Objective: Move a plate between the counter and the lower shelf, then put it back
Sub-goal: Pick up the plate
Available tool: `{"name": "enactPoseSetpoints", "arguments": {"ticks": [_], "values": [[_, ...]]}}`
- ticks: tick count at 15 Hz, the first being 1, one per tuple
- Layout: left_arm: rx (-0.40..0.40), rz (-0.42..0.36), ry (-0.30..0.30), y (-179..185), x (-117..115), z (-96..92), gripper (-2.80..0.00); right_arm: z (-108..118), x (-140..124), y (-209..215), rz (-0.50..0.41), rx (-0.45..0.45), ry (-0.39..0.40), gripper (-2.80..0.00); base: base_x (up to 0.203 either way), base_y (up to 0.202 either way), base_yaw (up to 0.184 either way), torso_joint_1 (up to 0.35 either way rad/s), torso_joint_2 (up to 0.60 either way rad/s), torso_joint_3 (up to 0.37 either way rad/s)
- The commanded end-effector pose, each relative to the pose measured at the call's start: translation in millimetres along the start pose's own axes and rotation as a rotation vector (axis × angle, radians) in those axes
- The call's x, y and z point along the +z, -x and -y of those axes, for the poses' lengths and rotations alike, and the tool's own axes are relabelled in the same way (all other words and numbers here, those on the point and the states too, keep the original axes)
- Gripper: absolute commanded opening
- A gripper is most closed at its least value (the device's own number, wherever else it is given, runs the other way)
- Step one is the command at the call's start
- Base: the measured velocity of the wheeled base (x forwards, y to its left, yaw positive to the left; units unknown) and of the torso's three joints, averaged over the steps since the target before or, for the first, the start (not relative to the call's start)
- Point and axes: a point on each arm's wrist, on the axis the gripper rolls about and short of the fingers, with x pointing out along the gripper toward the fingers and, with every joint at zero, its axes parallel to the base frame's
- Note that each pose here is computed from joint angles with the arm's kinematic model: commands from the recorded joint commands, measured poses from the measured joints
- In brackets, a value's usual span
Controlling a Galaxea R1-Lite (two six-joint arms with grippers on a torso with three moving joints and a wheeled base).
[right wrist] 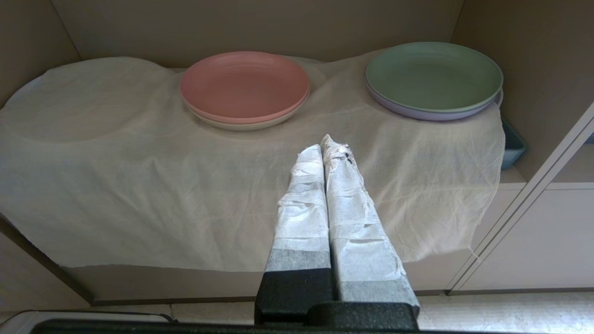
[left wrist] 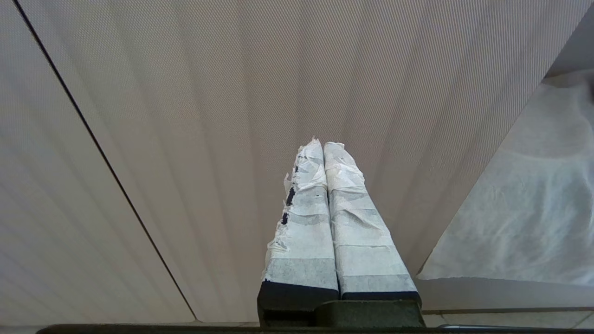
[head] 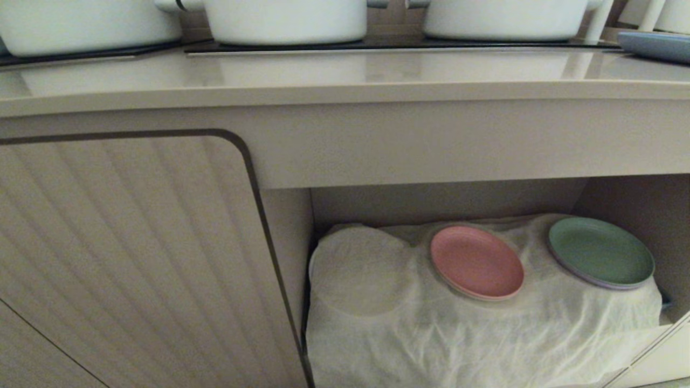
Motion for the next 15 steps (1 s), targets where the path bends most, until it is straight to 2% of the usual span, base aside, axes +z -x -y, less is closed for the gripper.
{"name": "enactPoseSetpoints", "arguments": {"ticks": [1,15], "values": [[0.0,0.001,0.001,0.0,0.1,0.0,-2.8,0.0,0.0,0.0,0.0,0.0,0.001,-2.8,0.0,0.0,0.0,0.0,0.0,0.0],[0.0,0.001,0.001,0.0,0.1,0.0,-2.8,0.0,-0.1,0.0,0.0,0.0,0.001,-2.8,0.0,0.0,0.0,0.0,0.0,0.0]]}}
